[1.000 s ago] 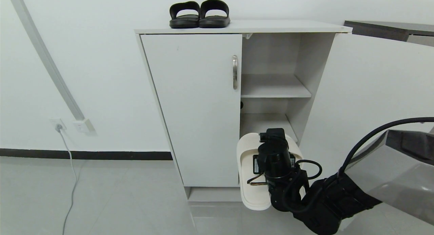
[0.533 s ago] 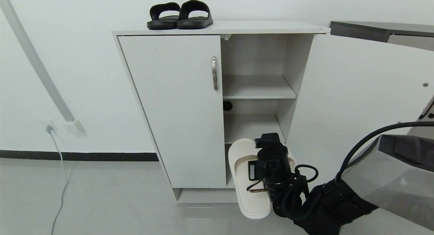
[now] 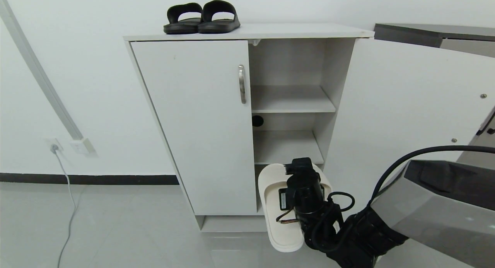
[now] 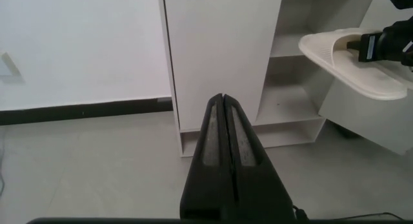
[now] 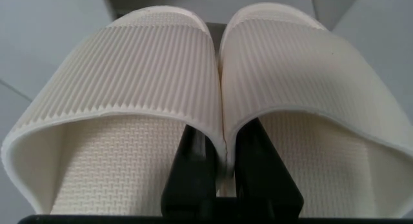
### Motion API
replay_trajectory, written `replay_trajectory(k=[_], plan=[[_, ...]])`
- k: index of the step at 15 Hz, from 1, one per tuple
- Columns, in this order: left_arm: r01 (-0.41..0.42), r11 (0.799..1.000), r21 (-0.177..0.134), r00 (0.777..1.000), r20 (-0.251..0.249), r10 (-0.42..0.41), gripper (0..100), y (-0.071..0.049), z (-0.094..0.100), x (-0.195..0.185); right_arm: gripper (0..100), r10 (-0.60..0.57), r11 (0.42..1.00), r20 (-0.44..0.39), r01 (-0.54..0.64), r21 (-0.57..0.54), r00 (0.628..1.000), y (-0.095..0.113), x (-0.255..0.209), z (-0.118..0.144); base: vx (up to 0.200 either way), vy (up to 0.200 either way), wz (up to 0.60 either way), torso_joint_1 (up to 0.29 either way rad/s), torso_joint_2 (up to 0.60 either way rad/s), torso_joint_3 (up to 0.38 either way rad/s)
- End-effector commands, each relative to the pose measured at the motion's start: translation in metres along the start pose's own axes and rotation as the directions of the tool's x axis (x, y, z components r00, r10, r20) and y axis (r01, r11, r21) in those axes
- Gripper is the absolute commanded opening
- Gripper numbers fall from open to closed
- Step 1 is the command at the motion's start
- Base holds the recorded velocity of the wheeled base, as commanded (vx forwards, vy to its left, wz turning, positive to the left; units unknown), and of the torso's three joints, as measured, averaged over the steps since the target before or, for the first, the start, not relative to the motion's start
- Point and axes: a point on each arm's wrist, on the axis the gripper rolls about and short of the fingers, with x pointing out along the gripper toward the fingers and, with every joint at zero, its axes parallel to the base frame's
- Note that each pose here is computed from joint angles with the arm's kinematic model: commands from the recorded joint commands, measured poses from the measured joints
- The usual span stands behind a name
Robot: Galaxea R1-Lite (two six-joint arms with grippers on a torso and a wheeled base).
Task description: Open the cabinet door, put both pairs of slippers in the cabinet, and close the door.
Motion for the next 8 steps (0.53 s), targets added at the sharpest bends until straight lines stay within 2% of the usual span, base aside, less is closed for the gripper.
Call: replay_trajectory(k=[1, 3, 8], plan=[[0.0, 1.0, 0.0, 1.0, -0.002, 0.0, 0, 0.0, 0.0, 0.0001, 0, -0.013, 1.0, -0.004, 0.013, -0.003, 1.0, -0.0015, 0.0023, -0.0021, 0.0, 0.0, 0.0, 0.0, 0.0, 0.0], [0.0, 1.0, 0.0, 1.0, -0.002, 0.0, 0, 0.0, 0.0, 0.0001, 0, -0.024, 1.0, -0.006, 0.024, -0.006, 1.0, -0.0027, 0.0045, -0.0037, 0.0, 0.0, 0.0, 0.0, 0.0, 0.0], [0.0, 1.0, 0.001, 1.0, -0.002, 0.0, 0, 0.0, 0.0, 0.0001, 0, -0.044, 0.999, -0.006, 0.044, -0.005, 0.999, -0.0044, 0.0113, -0.007, 0.0, 0.0, 0.0, 0.001, 0.0, -0.172]])
